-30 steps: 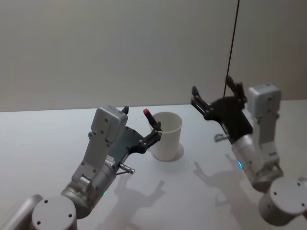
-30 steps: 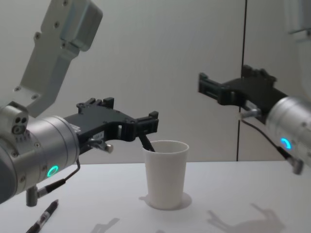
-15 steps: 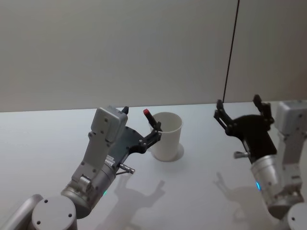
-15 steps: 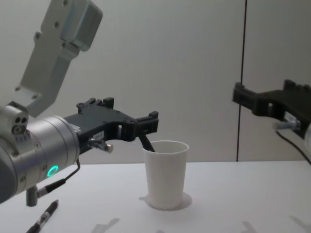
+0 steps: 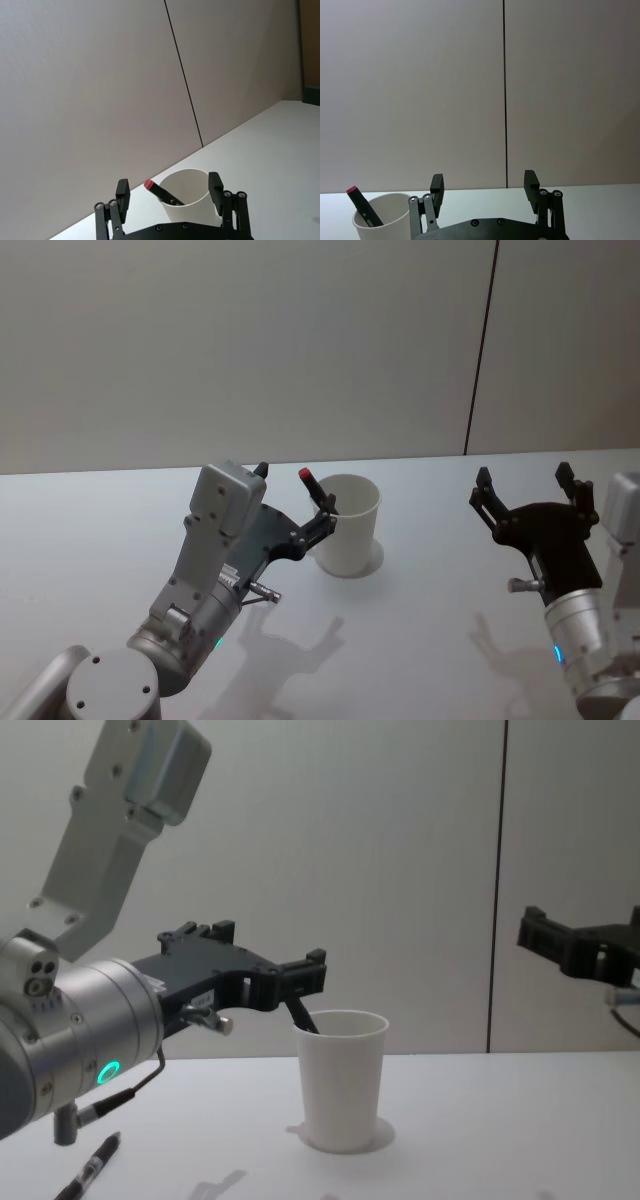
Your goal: Place the pen into the pen holder.
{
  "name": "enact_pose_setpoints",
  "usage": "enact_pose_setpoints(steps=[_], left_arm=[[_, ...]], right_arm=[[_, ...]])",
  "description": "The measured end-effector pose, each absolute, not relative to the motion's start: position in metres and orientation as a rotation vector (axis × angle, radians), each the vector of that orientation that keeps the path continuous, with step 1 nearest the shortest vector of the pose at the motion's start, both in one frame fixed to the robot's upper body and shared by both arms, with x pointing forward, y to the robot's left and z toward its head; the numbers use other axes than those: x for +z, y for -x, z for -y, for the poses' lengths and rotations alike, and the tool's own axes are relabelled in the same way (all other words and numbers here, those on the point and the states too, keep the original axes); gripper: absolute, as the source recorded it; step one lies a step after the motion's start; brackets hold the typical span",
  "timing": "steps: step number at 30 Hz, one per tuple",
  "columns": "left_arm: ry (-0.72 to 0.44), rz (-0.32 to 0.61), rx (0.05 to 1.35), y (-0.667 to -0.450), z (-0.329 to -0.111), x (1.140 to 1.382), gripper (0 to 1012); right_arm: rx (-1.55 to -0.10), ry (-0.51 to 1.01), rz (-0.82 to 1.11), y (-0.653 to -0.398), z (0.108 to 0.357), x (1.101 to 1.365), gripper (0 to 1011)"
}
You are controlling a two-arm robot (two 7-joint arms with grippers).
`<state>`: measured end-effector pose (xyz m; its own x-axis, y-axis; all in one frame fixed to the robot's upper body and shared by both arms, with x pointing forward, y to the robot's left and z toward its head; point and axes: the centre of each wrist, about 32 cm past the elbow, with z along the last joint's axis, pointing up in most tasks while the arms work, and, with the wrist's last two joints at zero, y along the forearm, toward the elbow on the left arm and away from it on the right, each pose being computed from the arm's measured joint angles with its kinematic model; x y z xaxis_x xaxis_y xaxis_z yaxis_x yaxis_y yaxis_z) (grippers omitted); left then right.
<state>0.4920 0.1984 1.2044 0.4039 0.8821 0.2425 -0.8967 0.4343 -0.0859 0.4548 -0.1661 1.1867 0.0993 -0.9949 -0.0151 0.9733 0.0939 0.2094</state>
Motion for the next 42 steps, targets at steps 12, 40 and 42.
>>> enact_pose_setpoints(steps=[12,40,42], left_arm=[[-0.080,0.261,1.130,-0.493,-0.199,1.205,1004],[-0.232,0.187,1.244,-0.516,-0.219,1.214,1003],[-0.237,0.182,1.248,-0.517,-0.220,1.215,1004]], right_arm=[[-1.484,-0.180,0.128,-0.448,0.167,1.187,1002],[-1.494,-0.179,0.119,-0.444,0.168,1.187,1002],[-1.494,-0.178,0.119,-0.444,0.168,1.187,1002]])
